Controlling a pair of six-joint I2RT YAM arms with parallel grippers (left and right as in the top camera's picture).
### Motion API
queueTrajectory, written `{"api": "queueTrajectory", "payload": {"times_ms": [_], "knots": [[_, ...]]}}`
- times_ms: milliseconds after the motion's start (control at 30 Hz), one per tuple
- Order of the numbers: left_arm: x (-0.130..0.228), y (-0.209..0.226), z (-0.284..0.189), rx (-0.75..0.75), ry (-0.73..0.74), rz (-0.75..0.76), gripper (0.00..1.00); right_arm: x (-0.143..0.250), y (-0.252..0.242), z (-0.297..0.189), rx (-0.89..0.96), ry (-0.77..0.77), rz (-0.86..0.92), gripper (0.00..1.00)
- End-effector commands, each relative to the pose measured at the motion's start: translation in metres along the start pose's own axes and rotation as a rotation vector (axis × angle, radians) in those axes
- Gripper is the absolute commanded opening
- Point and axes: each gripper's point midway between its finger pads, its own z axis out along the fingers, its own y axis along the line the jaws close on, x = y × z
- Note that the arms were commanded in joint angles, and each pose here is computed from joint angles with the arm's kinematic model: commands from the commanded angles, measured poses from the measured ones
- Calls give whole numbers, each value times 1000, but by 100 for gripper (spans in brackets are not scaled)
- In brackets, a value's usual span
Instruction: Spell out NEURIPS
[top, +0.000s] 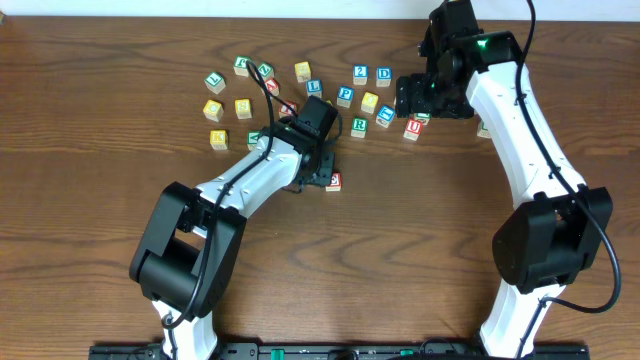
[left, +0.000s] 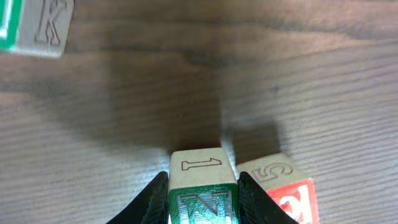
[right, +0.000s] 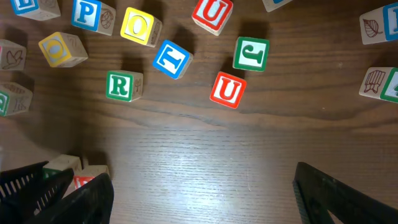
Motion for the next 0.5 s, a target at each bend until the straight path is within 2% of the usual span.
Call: {"api": "queueTrajectory", "payload": {"times_ms": [0, 467], "knots": [[-5, 4, 5, -19, -13, 21, 31, 1, -5, 3, 15, 7, -9, 87], [-8, 4, 5, -18, -25, 32, 32, 1, -4, 3, 14, 7, -9, 87]]}}
